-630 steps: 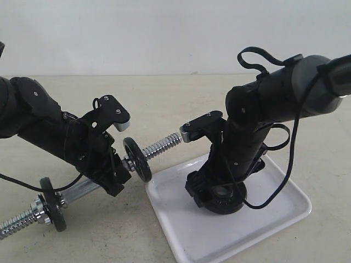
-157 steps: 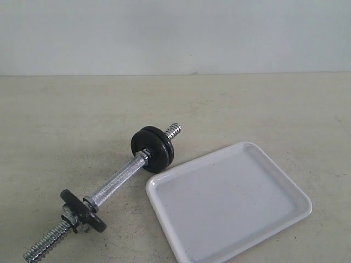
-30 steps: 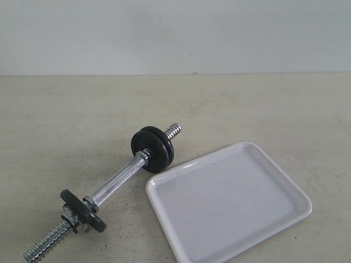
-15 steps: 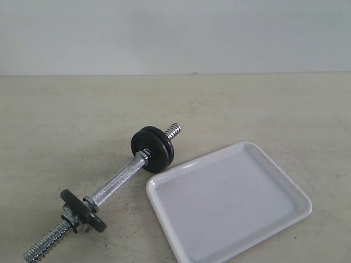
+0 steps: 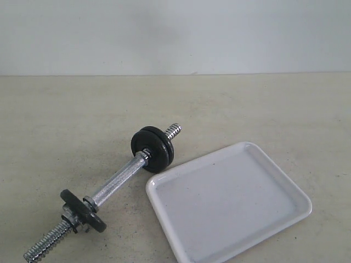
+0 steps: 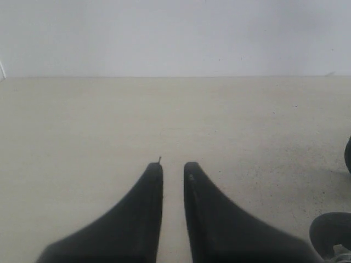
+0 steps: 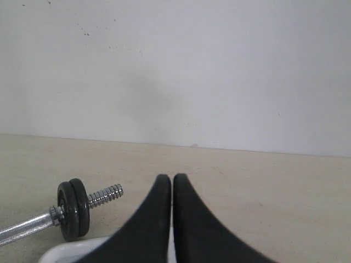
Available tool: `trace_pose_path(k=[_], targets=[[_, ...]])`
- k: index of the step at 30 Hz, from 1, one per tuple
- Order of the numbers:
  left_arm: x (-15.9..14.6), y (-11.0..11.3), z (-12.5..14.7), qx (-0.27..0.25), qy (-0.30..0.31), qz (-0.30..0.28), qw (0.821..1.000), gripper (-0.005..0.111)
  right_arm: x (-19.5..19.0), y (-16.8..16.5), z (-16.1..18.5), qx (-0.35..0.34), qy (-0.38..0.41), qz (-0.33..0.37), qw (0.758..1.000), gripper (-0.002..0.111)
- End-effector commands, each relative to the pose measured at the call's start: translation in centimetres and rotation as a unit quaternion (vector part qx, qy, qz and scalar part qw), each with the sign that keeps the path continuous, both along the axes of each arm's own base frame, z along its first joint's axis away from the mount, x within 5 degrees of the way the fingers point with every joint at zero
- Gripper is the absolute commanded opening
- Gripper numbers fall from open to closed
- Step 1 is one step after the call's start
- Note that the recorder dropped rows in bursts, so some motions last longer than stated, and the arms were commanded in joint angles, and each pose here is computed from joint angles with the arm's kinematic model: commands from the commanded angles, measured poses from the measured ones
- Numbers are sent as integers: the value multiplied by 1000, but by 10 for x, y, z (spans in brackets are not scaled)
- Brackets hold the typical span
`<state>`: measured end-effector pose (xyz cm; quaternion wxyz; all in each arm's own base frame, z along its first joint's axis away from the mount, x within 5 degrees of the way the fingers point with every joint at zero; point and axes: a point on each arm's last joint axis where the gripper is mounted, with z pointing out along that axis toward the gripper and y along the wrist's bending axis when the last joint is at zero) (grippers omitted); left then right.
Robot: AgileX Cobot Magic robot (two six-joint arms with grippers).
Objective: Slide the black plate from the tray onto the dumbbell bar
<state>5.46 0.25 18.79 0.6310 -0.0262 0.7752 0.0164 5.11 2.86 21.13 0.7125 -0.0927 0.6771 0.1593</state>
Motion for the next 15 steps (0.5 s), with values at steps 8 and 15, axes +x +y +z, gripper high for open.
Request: trace_pose_path(k=[8,15], targets=[[0,-1,-1,9,1,-9,1000,14,0,0,0,-2,-3,-2,1000,0],[0,-1,-1,9,1,-9,1000,14,0,0,0,-2,-3,-2,1000,0]])
